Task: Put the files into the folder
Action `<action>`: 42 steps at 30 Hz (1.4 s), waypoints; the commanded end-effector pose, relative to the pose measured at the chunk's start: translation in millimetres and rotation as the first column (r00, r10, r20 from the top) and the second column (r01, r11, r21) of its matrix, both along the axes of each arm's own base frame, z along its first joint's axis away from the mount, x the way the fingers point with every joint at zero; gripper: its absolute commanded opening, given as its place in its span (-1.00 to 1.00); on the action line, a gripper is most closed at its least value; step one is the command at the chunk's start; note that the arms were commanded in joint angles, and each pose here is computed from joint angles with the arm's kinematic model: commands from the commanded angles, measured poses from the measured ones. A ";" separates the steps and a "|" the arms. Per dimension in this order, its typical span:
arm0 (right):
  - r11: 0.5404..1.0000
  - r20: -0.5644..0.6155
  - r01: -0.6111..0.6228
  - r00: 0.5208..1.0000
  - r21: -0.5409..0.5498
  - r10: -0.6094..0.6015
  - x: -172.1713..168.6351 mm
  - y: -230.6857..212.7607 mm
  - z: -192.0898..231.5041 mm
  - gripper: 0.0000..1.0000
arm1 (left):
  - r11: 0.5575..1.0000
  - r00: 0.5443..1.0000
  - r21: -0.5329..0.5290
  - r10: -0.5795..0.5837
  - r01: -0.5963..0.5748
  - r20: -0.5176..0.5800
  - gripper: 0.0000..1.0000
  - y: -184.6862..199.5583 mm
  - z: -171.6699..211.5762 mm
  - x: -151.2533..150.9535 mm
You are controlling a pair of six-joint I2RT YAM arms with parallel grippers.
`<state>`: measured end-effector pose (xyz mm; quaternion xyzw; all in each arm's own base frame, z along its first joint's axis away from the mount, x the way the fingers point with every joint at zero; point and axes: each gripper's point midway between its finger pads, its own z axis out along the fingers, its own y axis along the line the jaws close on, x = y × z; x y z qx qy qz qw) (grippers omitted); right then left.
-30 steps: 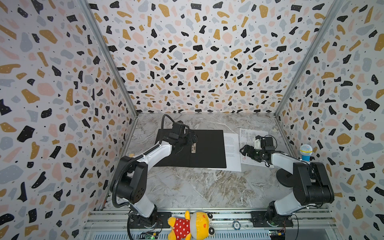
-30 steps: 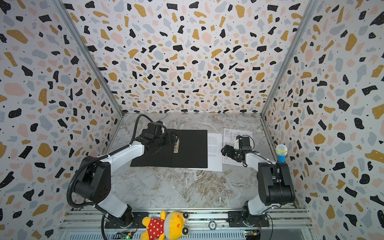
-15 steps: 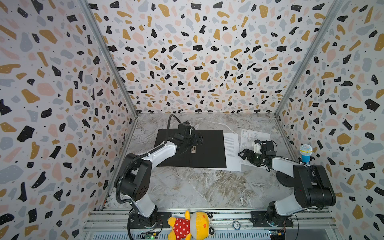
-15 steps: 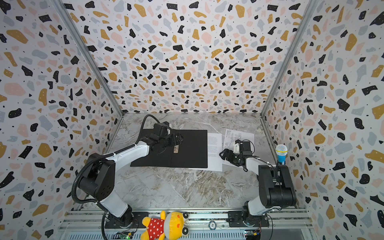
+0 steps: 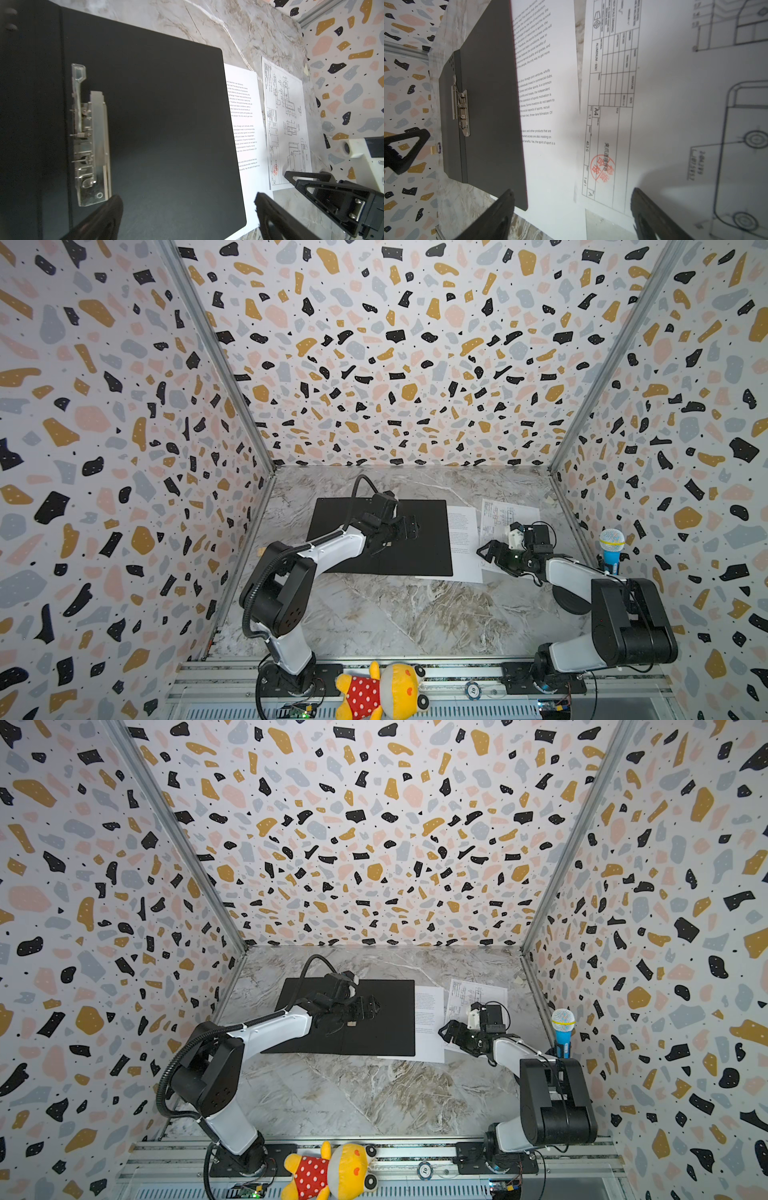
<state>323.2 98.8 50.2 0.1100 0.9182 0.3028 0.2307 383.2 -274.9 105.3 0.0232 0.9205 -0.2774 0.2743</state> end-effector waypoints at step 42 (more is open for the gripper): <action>0.996 0.081 -0.033 0.996 -0.077 0.039 -7.6 26.6 35.6 0.79 | 0.998 0.999 -0.044 -0.034 0.035 0.008 0.99 -18.9 -6.0 0.4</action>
